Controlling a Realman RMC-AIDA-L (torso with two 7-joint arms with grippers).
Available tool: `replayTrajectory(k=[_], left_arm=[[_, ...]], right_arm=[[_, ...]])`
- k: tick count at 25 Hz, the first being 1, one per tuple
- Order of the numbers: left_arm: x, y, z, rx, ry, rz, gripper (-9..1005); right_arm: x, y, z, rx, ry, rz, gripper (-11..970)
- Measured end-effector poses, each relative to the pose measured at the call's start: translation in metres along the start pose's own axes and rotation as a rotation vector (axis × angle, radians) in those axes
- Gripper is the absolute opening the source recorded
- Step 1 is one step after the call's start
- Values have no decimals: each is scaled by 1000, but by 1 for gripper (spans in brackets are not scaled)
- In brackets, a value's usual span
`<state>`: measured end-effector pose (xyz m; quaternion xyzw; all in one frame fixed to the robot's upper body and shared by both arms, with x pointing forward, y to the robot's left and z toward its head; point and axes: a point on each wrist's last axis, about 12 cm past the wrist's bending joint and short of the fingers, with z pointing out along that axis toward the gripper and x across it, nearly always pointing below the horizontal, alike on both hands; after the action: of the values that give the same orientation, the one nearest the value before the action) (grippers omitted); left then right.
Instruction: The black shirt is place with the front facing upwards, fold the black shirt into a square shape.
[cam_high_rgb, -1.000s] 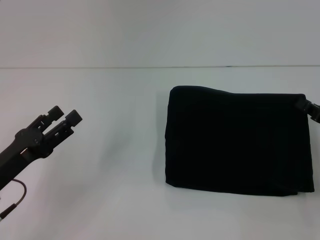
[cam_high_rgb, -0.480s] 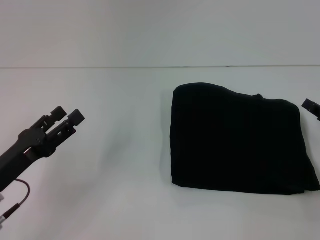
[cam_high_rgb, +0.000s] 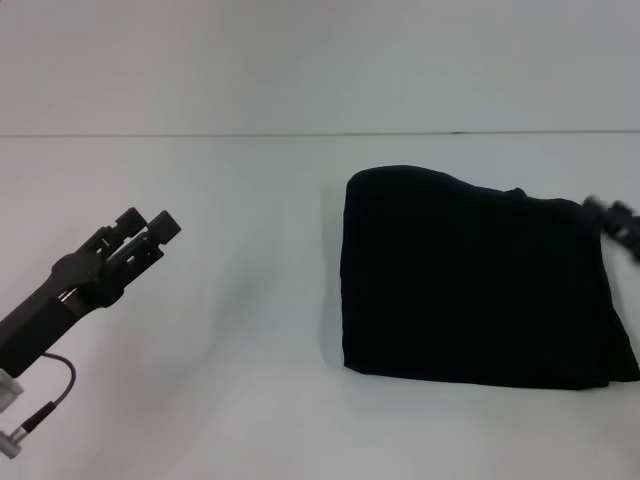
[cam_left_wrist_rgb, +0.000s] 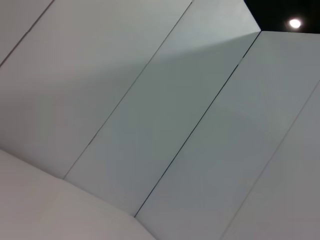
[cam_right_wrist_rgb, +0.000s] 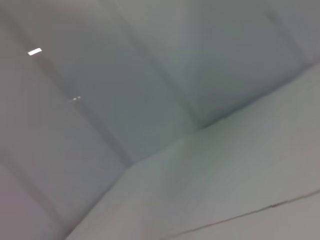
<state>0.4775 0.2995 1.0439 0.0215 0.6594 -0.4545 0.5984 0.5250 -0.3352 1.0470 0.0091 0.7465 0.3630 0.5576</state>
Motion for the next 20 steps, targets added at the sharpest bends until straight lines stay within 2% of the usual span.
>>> replayTrajectory(k=[2, 5, 9, 12, 20], left_arm=[[0, 0, 2, 0, 1, -7, 847], [1, 1, 4, -9, 4, -16, 847], [1, 2, 7, -14, 8, -26, 847], [1, 2, 11, -10, 9, -32, 847], [1, 2, 15, -6, 10, -44, 847]], right_arm=[[9, 9, -3, -74, 37, -92, 656], [28, 16, -10, -121, 82, -176, 784], [51, 17, -20, -122, 145, -251, 784], [63, 13, -27, -77, 183, -274, 784], [76, 3, -46, 15, 215, -290, 783]])
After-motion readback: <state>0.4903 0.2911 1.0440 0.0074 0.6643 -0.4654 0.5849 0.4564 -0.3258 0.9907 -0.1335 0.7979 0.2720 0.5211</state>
